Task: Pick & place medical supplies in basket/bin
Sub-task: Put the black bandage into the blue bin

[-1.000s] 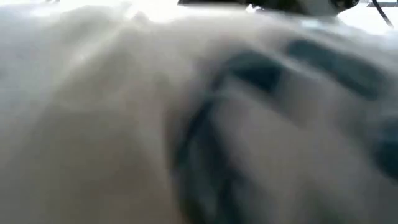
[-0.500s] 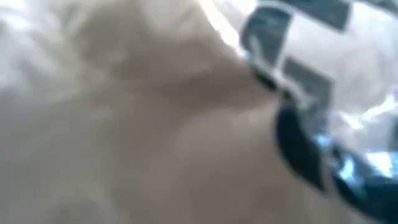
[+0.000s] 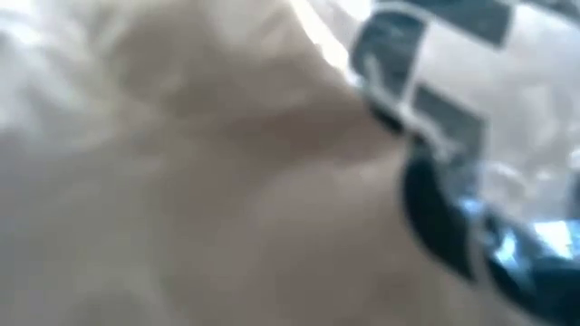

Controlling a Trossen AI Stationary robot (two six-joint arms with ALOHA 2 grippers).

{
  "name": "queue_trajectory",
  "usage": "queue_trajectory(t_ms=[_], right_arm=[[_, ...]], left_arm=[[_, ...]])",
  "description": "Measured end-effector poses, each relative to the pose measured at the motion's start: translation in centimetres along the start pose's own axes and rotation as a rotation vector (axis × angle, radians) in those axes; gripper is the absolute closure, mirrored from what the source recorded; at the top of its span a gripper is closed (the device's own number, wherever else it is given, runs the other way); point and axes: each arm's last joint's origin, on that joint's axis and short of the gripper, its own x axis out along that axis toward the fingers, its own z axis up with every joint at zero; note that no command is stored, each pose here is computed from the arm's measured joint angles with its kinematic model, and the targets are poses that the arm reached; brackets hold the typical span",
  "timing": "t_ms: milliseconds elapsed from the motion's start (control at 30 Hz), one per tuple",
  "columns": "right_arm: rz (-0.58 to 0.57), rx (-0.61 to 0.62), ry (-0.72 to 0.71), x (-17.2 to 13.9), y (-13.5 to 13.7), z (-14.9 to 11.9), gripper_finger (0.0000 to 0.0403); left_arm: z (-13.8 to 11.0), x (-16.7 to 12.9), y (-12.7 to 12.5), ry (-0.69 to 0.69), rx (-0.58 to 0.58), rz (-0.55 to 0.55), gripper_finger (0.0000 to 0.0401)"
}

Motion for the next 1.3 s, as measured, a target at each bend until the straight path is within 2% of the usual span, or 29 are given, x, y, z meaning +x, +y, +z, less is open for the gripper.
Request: queue_trajectory(t_ms=[100,233,433,567,733,867,967,1133,1200,1300], right_arm=[[-0.029,0.042,-0.043,-3.8,-0.8,-2.0,0.0304],[-0.036,0.122,-0.119,-6.7,-1.0,-6.2,0.0303],[-0.053,0.133,-0.267,-8.3,-0.6,-12.1,0.0306],[-0.068,0.121,-0.338,-9.0,-0.5,-14.3,0.0307],[-0.087,0.126,-0.349,-9.4,-0.4,-16.0,0.0306],[-0.186,0.169,-0.368,-9.6,-0.9,-15.6,0.0307],[-0.226,0.182,-0.387,-9.5,-1.4,-13.9,0.0307],[-0.329,0.19,-0.404,-9.2,-3.4,-7.6,0.0307],[-0.375,0.17,-0.333,-8.4,-4.5,-4.5,0.0307],[-0.452,0.133,-0.144,-6.2,-6.6,-0.6,0.0307]], left_arm=[[0.0,0.0,0.0,-0.001,0.0,0.0,0.0359],[0.0,0.0,0.0,-0.003,0.007,0.0,0.0359],[0.0,0.0,0.0,-0.003,0.01,0.0,0.0359],[0.0,0.0,0.0,-0.003,0.006,0.0,0.0359],[0.0,0.0,0.0,-0.003,0.006,0.0,0.0359],[0.0,0.0,0.0,-0.003,0.004,0.0,0.0359],[0.1,0.0,0.0,-0.01,-0.003,0.001,0.0359],[0.7,0.0,0.0,-0.071,0.003,0.004,0.0359],[0.9,0.0,0.0,-0.088,0.01,0.005,0.0359],[0.9,0.0,0.0,-0.095,0.011,0.006,0.0359]])
